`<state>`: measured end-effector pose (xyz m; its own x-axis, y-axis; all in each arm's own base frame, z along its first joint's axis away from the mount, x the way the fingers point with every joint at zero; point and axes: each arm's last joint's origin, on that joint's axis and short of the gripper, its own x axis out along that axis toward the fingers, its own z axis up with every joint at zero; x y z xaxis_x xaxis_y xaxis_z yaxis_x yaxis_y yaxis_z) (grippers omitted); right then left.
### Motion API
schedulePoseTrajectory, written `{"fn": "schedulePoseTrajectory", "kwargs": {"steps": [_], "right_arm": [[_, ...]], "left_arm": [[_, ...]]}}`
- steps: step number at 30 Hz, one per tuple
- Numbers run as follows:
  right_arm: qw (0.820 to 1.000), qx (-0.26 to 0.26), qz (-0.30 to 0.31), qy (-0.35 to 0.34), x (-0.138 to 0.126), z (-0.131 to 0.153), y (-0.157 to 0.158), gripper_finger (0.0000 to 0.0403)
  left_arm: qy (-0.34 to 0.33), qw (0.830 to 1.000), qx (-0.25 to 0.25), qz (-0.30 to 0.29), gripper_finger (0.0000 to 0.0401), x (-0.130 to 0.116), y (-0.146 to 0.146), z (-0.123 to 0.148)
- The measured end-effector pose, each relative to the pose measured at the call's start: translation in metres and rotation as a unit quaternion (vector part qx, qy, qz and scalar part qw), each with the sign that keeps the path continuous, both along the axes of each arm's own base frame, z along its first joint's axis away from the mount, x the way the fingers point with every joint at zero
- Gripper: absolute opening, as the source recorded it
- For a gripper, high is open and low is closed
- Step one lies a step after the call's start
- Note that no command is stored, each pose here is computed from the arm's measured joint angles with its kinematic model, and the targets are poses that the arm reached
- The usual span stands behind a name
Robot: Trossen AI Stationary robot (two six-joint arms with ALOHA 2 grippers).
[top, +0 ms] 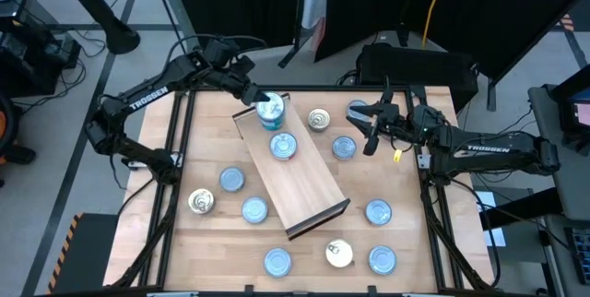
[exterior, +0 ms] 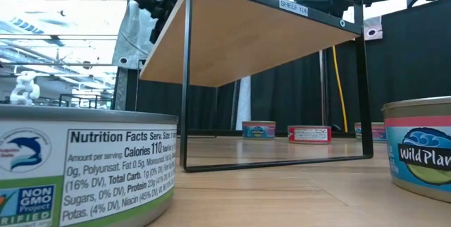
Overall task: Stack canned seafood by type on shelf
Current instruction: Stack the yellow-blue tuna can on top of the yellow-blue tuna cans on the shelf, then stack the red tuna can on top of the red tuna can on the shelf
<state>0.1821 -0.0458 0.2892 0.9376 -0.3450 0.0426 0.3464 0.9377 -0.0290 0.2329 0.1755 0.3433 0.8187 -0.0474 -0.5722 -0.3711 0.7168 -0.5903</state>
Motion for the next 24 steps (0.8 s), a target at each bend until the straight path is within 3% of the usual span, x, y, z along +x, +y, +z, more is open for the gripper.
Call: {"fn": "schedulePoseTrajectory", "kwargs": {"steps": [10, 19, 24], "right_arm": [[1.0, -0.001, 0.0, 0.001, 0.0, -0.0001, 0.0, 0.0137], [1.0, 0.0, 0.0, 0.001, 0.0, -0.0003, 0.0, 0.0137], [1.0, 0.002, 0.0, 0.001, 0.0, -0.0004, 0.0, 0.0137]], "left_arm": [[0.009, 0.999, 0.003, 0.036, 0.0153, 0.0009, 0.0024, -0.0042], [0.018, 0.999, 0.006, 0.049, 0.0233, 0.0007, 0.0028, -0.0055], [0.026, 0.998, 0.023, 0.06, 0.0243, 0.0004, 0.004, -0.0057]]}}
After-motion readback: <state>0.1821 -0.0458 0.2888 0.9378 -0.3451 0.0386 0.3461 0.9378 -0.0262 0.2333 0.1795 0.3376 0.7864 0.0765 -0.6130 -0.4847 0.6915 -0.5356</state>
